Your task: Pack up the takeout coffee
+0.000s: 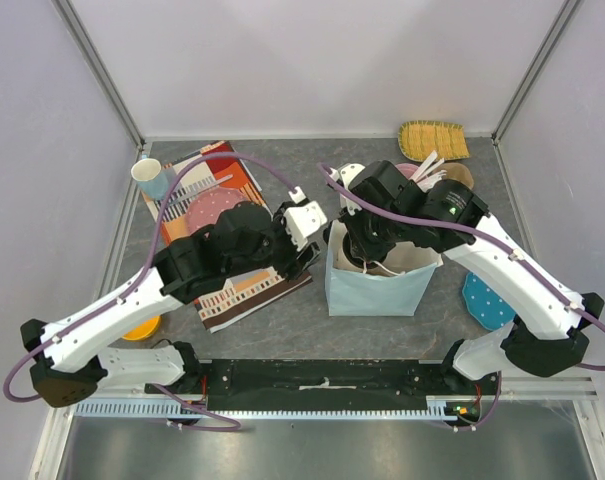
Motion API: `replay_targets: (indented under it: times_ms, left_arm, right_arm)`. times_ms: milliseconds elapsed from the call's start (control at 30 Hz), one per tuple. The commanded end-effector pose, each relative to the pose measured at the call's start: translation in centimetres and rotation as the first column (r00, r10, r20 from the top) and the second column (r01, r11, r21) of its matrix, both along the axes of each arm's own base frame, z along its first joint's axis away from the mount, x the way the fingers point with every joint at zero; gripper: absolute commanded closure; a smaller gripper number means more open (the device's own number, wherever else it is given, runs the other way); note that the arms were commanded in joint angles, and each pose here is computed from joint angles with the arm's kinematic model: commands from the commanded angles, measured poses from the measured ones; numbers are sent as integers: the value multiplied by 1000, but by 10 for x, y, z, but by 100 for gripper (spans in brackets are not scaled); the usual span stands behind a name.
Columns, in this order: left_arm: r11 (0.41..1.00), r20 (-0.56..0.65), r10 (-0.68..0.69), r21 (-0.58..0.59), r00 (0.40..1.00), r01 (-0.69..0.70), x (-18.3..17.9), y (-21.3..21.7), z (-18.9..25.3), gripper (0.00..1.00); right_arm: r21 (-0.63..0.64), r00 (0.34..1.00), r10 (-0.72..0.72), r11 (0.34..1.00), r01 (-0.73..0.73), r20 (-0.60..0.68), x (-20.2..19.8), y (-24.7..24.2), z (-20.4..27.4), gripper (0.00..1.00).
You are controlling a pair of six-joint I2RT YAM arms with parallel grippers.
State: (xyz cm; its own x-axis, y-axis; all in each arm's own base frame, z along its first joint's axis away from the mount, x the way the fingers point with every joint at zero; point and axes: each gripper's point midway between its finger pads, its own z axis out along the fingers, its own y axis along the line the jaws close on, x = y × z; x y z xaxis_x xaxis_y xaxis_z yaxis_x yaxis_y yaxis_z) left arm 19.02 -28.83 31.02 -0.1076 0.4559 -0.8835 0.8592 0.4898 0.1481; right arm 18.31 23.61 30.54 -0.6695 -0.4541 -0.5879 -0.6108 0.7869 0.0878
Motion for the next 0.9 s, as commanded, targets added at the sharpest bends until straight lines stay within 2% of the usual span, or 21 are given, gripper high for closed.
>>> replay_targets:
  times_ms: [0,33,100,233,400,533,867]
  left_arm:
    - [990,192,-63,-112,979,86,1,-3,26,35]
    - [988,191,-95,-103,977,116,-3,-4,15,35]
    - [979,224,-121,-134,967,153,-9,-4,20,35]
    - [980,219,-137,-112,966,165,-11,-3,-2,35]
    - [976,278,-149,-111,949,186,-10,-4,-12,35]
    - [975,259,-160,-108,952,194,-11,-5,-26,35]
    - [955,341,-232,-100,911,280,-13,-18,-24,36]
  right_arm:
    - [-69,998,-44,997,41,-49,-11,-19,-8,100]
    - [-67,997,-53,997,50,-53,-11,-19,-8,100]
    - [-67,997,-57,996,53,-55,-10,-18,-8,100]
    - [-66,996,-67,996,64,-50,-9,-18,-8,100]
    - [-76,996,-73,995,69,-44,-7,-17,-9,100]
    - [-95,997,-65,994,61,-45,-7,-16,-13,100]
    - [-186,997,-20,983,7,-69,-2,-12,-36,100]
